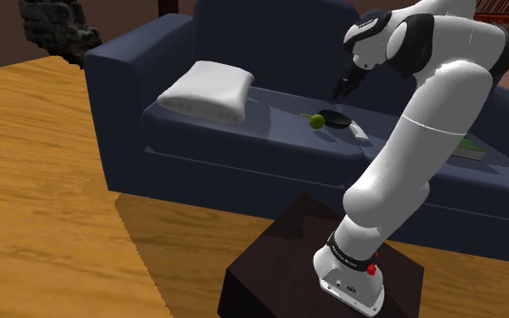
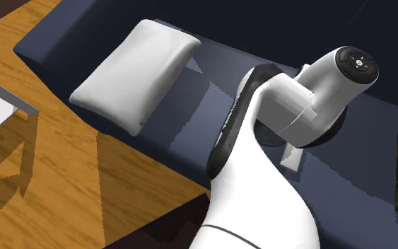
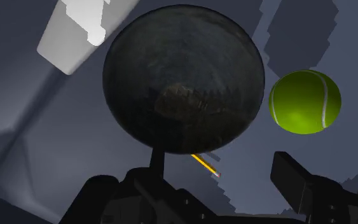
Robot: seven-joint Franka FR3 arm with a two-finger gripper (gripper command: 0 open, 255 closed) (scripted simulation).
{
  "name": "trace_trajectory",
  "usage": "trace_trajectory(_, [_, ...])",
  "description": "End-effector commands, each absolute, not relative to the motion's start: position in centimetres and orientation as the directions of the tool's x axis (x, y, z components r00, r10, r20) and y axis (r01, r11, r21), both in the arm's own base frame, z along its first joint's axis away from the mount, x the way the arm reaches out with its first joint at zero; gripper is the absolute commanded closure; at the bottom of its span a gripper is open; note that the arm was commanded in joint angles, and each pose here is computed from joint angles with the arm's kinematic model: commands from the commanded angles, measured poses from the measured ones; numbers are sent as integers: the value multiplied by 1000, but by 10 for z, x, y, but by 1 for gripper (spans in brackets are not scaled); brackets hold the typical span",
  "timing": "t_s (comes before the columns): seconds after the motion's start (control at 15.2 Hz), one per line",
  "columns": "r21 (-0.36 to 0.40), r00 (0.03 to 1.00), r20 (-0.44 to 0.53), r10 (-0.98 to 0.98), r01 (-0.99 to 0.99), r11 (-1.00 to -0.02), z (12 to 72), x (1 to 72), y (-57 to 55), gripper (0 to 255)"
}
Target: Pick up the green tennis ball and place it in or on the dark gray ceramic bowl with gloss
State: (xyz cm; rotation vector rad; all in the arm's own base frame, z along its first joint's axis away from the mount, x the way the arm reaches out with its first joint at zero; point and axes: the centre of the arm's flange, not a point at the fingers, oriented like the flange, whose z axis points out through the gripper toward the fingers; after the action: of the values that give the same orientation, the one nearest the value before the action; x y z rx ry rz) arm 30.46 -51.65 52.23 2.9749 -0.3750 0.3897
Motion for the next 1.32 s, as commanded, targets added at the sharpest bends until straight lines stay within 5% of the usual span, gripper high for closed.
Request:
trace_trajectory(0.0, [42, 955, 254, -154, -170, -985, 508, 317, -516, 0])
trace_trajectory(0.46, [-127, 963, 230, 139, 172, -977, 457, 361, -488, 0])
trace_trajectory(1.25, [-136, 961, 230, 154, 189, -973, 416, 372, -479, 0])
